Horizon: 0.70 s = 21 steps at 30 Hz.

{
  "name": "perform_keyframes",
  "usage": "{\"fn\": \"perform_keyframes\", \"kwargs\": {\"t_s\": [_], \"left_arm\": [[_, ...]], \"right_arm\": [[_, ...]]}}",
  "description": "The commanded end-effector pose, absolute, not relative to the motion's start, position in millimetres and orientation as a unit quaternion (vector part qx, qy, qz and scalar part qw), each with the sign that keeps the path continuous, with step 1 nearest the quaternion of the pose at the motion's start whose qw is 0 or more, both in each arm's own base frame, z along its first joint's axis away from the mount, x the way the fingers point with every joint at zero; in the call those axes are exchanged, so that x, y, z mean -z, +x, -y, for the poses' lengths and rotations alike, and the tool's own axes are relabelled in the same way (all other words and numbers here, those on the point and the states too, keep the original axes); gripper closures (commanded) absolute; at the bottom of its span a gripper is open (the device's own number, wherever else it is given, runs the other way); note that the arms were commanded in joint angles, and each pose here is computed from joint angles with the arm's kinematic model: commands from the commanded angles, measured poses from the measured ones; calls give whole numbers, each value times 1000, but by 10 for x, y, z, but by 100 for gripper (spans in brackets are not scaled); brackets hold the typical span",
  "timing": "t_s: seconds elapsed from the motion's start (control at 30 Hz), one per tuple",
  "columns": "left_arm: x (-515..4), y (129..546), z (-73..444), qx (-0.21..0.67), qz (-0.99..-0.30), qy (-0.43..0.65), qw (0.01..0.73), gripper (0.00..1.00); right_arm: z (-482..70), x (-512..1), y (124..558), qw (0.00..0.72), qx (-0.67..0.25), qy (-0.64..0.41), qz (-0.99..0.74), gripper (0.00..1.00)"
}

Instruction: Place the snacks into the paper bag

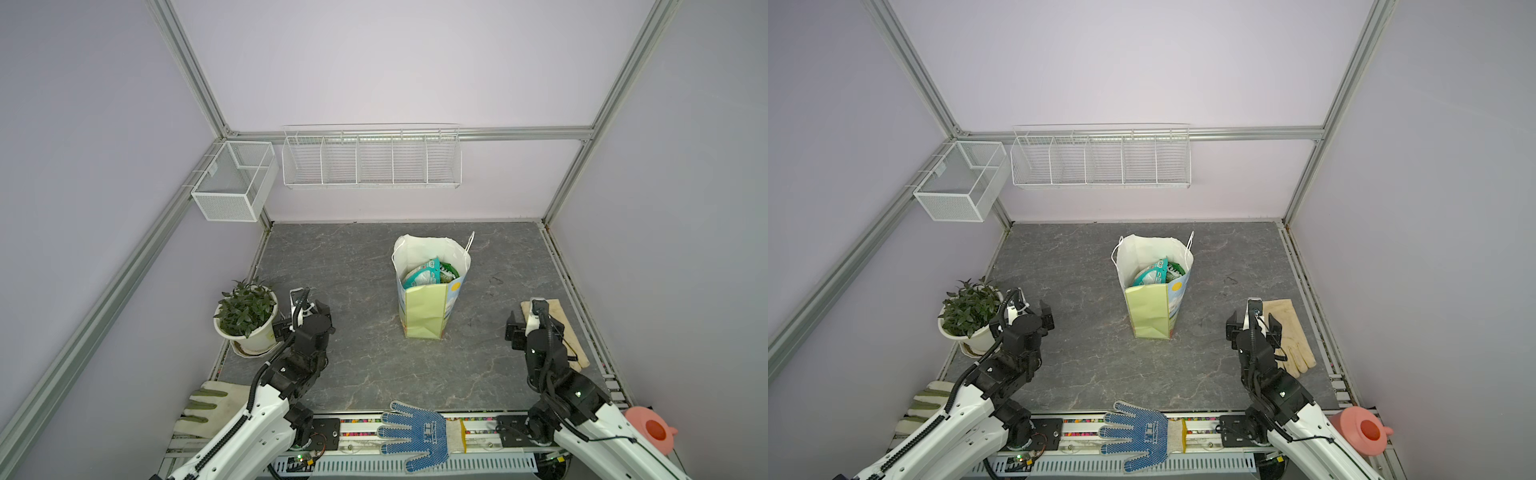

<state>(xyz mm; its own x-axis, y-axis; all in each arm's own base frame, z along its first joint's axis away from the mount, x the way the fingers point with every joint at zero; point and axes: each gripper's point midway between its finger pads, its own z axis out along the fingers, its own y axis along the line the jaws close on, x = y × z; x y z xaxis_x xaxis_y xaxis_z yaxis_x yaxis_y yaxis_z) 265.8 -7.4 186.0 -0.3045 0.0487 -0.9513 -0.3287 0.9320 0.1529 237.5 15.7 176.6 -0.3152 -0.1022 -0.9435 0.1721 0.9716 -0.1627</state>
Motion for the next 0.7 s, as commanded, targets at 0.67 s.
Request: {"fn": "perform_keyframes", "kwargs": {"t_s": [0.67], "left_arm": [[-1531, 2637, 198, -152, -801, -47, 578, 3]], "right_arm": [[-34, -1411, 2398, 582, 155, 36, -798, 12]]}}
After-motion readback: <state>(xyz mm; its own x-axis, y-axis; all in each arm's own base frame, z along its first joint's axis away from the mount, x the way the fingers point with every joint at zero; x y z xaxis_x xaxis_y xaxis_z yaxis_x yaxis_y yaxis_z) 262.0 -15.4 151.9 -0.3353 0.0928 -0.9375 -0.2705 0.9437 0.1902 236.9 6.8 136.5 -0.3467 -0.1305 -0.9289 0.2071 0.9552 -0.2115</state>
